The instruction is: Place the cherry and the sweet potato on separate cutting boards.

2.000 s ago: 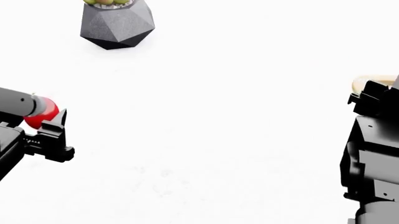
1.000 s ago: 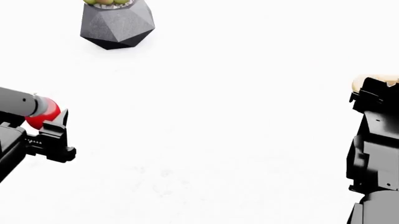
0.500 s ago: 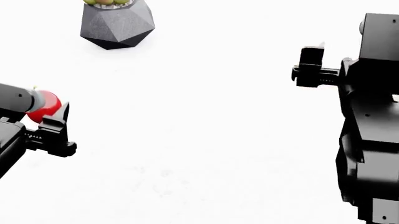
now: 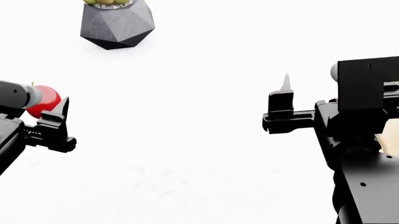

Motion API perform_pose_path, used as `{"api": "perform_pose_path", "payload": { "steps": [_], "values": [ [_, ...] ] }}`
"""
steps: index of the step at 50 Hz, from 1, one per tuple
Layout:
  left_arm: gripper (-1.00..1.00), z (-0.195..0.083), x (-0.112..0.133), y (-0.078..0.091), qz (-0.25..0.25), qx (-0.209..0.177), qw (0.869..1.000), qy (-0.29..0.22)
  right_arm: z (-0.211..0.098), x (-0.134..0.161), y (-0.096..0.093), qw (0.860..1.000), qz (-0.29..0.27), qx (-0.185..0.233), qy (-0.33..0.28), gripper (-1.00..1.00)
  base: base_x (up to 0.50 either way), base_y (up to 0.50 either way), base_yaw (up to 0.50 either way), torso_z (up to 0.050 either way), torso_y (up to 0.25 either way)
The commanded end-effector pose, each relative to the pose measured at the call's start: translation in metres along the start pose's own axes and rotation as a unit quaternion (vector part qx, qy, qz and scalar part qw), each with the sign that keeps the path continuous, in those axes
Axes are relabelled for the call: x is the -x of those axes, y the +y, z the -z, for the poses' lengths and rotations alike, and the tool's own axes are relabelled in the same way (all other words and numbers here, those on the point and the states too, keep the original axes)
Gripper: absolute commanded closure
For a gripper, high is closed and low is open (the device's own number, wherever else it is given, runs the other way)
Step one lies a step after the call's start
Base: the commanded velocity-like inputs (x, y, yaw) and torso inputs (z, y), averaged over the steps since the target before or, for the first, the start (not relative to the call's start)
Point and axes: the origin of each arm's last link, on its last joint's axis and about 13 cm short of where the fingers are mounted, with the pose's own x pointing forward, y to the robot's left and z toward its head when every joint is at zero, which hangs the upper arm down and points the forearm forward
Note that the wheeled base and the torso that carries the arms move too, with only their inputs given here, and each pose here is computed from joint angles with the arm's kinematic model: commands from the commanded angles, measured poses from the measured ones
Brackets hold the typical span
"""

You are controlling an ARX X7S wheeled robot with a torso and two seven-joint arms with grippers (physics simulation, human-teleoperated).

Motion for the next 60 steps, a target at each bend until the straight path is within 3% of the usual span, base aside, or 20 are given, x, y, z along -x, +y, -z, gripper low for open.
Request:
{"api": "perform_pose_path", "payload": {
  "steps": [1,22,60],
  "values": [
    [1.00,-0.0014,-0.0008,-0.0013,0.000,0.004,1.000,0.001,0.0015,0.0104,0.0023,1.000,-0.013,0.004,-0.002,-1.00,0.00,0.00,0.00,0.000,0.000],
    [1.00,-0.0041,0.0019,0.0015,-0.002,0.003,1.000,0.002,0.0033,0.0112,0.0031,1.000,-0.017,-0.004,0.005,-1.00,-0.10,0.19,0.00,0.000,0.000],
    [1.00,-0.0027,0.0014,0.0007,-0.003,0.002,1.000,0.003,0.0026,0.0118,0.0058,1.000,-0.025,-0.001,0.004,-1.00,-0.16,0.50,0.00,0.000,0.000]
  ]
}}
